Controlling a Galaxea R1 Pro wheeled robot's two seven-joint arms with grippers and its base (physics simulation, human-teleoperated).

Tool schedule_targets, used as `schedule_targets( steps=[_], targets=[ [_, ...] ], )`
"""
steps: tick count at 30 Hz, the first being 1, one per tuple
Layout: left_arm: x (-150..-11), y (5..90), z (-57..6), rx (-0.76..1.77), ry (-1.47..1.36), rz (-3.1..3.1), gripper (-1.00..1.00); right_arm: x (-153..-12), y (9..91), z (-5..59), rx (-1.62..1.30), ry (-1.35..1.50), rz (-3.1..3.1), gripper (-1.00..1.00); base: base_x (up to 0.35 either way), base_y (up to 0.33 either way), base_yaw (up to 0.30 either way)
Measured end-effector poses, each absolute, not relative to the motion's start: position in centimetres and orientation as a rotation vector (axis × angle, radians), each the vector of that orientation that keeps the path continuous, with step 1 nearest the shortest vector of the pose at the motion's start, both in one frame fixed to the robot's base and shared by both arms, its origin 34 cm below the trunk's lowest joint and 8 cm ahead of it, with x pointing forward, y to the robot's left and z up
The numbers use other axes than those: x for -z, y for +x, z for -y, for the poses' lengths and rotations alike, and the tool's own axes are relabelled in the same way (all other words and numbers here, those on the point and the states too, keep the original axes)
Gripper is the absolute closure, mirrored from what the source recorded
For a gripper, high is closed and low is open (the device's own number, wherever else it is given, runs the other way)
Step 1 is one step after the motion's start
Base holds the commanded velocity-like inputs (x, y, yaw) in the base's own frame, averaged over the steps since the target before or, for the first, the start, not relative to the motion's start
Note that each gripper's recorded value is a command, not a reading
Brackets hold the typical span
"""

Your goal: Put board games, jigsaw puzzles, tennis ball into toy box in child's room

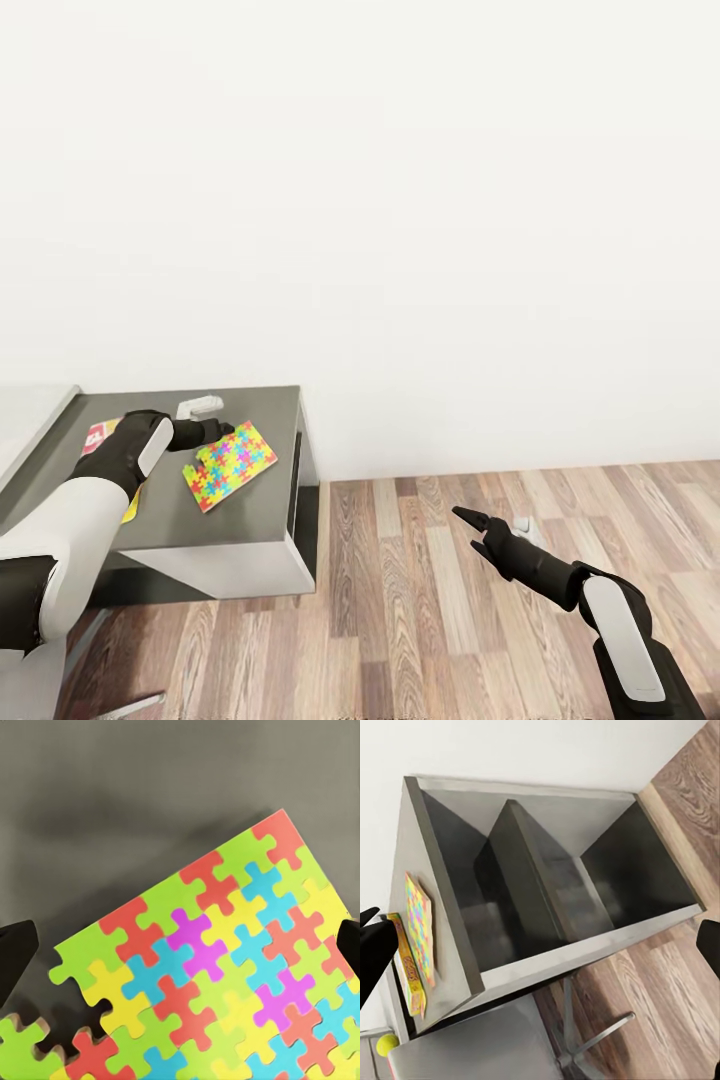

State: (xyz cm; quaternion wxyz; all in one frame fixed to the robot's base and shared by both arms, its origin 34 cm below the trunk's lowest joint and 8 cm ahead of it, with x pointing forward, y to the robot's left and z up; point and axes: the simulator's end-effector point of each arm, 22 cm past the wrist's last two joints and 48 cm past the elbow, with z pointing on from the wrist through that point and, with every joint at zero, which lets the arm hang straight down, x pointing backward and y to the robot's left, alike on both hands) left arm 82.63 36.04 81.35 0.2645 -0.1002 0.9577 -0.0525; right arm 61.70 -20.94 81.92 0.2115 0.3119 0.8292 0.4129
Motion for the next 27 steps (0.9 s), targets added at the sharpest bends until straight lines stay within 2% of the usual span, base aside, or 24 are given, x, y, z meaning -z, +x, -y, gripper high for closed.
schedule_targets(
  steps=[27],
  targets=[
    [-78.3, 81.9, -36.1, 0.138, -0.279, -2.631, -1.0, -79.8, 61.0, 20.9, -1.139, 0.901, -2.339, -1.0, 0.0, 0.0, 0.0]
  ],
)
